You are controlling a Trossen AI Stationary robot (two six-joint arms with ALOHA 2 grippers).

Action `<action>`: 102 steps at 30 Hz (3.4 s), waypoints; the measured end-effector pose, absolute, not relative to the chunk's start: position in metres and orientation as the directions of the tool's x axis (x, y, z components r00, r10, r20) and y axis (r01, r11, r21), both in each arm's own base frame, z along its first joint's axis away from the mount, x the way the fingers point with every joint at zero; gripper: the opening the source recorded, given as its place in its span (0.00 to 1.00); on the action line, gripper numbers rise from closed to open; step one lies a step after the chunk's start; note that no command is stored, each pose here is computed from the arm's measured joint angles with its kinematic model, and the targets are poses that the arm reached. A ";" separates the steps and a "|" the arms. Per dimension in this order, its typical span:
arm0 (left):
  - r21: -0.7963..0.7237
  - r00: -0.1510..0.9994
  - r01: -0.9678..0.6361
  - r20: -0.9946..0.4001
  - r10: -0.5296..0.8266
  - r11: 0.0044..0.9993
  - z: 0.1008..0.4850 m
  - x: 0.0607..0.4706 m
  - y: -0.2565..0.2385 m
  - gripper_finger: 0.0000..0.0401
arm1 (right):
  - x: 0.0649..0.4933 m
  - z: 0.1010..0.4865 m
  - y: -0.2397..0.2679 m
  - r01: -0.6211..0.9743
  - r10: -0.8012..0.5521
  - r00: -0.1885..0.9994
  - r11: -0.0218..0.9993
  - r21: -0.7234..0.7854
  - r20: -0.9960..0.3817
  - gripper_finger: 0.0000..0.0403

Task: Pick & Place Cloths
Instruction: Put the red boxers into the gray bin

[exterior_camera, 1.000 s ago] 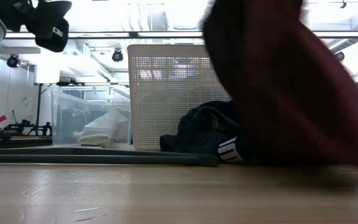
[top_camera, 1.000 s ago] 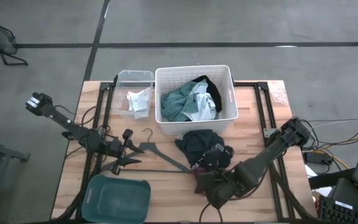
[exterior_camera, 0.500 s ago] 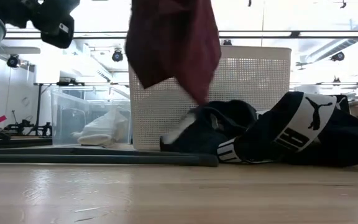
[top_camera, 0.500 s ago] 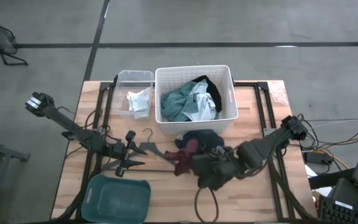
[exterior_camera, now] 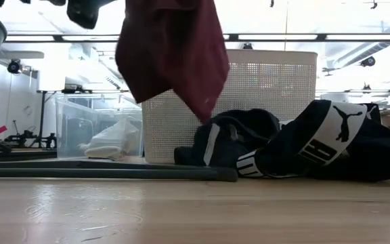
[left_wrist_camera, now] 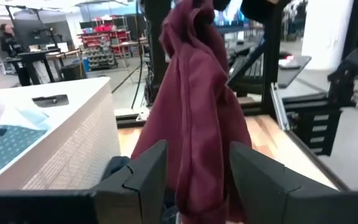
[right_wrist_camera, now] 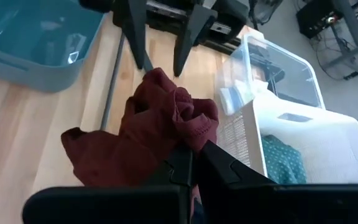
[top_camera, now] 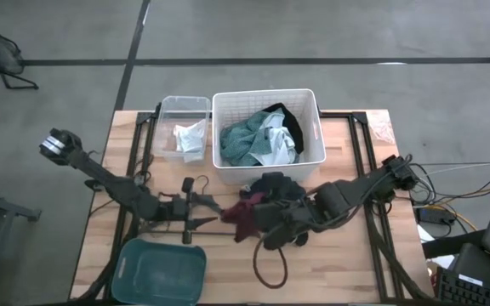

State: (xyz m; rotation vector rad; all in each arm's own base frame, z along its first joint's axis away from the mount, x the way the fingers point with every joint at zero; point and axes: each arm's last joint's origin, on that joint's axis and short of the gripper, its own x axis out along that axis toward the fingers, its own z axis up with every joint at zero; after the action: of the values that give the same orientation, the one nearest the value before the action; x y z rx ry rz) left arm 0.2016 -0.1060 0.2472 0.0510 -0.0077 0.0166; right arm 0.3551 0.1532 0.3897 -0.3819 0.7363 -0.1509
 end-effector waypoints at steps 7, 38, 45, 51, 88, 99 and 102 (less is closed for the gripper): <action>0.134 0.995 -0.076 -0.053 0.084 0.988 0.254 0.228 -0.120 0.45 | 0.357 0.385 0.154 -0.012 -0.247 0.732 0.927 -0.375 -0.635 0.02; 0.181 0.997 0.065 -0.061 -0.055 0.981 0.257 0.266 -0.133 0.10 | 0.370 0.370 0.162 -0.113 -0.123 0.781 0.937 -0.332 -0.612 0.02; 0.197 0.995 0.086 -0.075 -0.072 0.977 0.264 0.261 -0.132 0.02 | 0.369 0.361 0.163 -0.124 -0.130 0.762 0.932 -0.340 -0.634 0.02; 0.198 0.994 0.095 -0.080 -0.080 0.976 0.280 0.250 -0.129 0.01 | 0.367 0.360 0.162 -0.118 -0.139 0.742 0.936 -0.332 -0.655 0.02; -0.444 0.690 0.434 -0.396 -0.606 0.784 0.394 0.126 -0.098 0.01 | 0.338 0.297 0.151 0.058 -0.371 0.442 0.920 -0.387 -0.817 0.36; -0.711 0.520 0.343 -0.400 -0.755 0.613 0.375 0.148 -0.126 0.01 | 0.333 0.277 0.148 0.090 -0.436 0.402 0.894 -0.439 -0.805 0.24; -0.749 0.524 0.308 -0.381 -0.762 0.586 0.382 0.148 -0.127 0.01 | 0.333 0.273 0.147 0.096 -0.444 0.395 0.891 -0.444 -0.804 0.21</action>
State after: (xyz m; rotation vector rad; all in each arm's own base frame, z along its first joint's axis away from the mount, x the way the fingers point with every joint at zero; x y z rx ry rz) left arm 0.1478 -0.1269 0.3815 -0.6713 0.7701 -0.7008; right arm 0.3326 0.1472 0.2729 -0.3528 1.1180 -0.3514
